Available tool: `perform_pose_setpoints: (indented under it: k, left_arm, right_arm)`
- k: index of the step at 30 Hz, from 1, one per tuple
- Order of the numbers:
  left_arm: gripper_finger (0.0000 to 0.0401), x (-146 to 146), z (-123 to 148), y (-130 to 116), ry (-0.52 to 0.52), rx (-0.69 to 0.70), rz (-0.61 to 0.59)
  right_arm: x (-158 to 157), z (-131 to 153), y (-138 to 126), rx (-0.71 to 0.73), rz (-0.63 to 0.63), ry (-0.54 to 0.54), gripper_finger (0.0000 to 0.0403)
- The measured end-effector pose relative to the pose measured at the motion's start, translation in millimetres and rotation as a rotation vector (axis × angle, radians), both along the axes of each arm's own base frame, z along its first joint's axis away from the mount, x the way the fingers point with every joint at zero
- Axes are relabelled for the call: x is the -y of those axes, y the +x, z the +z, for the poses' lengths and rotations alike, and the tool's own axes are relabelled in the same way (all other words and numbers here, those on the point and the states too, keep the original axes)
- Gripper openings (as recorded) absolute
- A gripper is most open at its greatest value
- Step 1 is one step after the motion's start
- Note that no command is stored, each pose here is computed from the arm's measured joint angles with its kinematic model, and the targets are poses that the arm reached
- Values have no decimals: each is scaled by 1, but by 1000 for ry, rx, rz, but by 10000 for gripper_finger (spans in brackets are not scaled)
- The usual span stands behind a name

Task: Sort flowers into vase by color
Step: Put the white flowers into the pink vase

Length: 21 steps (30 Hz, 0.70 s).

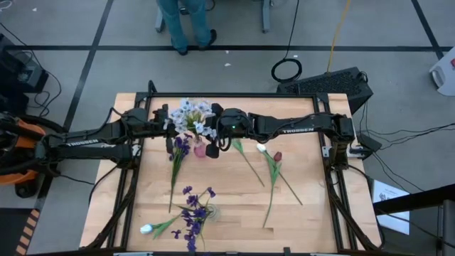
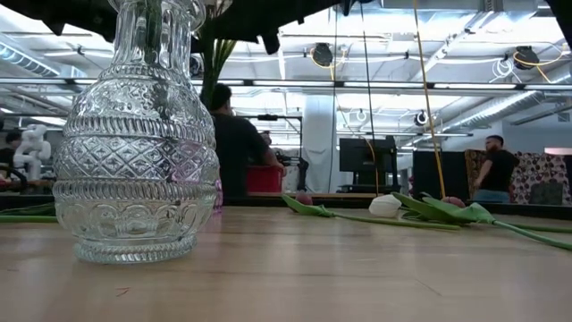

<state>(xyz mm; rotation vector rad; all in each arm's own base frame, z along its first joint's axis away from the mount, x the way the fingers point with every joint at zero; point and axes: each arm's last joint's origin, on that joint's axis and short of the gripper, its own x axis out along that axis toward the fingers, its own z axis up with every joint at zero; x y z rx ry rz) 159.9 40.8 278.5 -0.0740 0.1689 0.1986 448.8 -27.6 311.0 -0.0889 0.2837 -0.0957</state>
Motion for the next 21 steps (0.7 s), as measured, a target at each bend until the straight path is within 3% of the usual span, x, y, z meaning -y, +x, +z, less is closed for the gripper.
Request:
perform_pose_setpoints:
  k: [9, 21]
  left_arm:
    - [23, 1, -4, -1, -14, -38, -10]
    - [36, 1, -4, -1, -4, -41, -13]
  right_arm:
    - [0, -13, 0, -88, -16, 50, 16]
    - [0, -22, -4, -183, -53, 143, 86]
